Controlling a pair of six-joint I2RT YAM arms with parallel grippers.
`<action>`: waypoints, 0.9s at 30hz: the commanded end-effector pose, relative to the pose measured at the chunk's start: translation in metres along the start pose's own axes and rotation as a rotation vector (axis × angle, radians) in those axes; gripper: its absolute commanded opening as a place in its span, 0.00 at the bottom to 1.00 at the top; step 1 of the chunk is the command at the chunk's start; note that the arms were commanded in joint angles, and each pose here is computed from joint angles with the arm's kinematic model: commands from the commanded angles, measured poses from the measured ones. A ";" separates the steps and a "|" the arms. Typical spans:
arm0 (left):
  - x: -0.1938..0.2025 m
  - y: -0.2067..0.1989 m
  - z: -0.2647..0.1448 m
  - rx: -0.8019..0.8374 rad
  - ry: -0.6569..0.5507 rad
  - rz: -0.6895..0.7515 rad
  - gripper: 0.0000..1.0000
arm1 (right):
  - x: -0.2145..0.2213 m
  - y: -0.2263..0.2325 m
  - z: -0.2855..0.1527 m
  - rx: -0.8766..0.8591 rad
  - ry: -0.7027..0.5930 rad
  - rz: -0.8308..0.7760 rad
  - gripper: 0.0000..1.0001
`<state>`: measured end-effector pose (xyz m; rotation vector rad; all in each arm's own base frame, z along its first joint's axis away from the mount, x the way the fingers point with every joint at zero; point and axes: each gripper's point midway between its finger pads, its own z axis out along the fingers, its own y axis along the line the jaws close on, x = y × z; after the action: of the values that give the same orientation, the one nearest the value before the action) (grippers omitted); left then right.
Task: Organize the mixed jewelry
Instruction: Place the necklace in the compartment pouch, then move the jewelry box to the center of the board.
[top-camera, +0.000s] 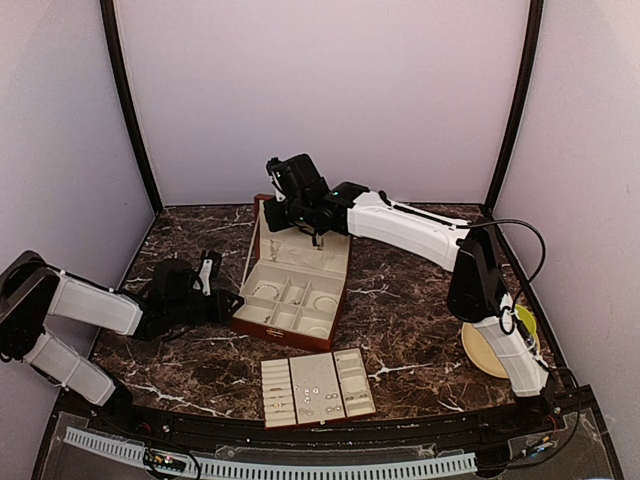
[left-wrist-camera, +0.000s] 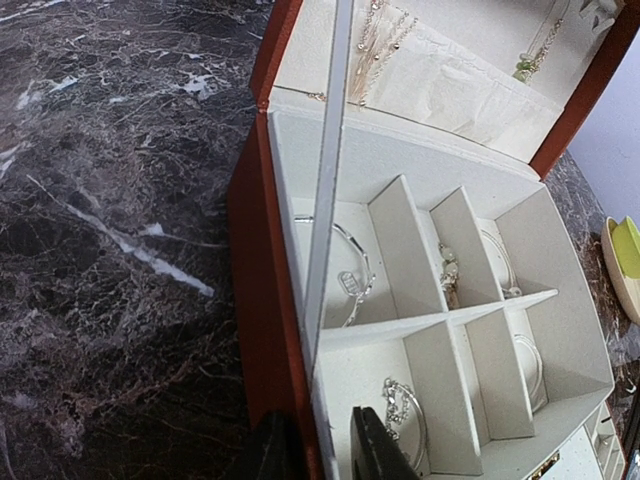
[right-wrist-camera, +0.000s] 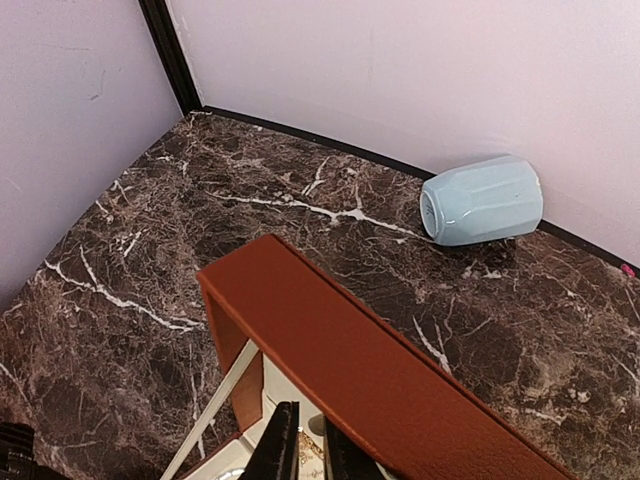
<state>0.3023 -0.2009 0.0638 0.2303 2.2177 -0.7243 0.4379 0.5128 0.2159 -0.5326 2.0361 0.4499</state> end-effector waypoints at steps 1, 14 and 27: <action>0.014 0.002 -0.005 -0.002 0.044 0.014 0.25 | -0.031 -0.018 -0.011 0.048 -0.080 0.064 0.11; 0.002 -0.004 -0.011 0.010 0.005 0.004 0.30 | -0.052 0.008 -0.038 -0.124 -0.106 0.051 0.17; -0.035 -0.021 -0.025 0.036 -0.057 -0.060 0.62 | -0.061 0.033 -0.117 -0.366 -0.118 0.056 0.51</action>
<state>0.3010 -0.2021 0.0964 0.1962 2.1726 -0.7720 0.3879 0.5034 0.2772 -0.6549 1.9752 0.7446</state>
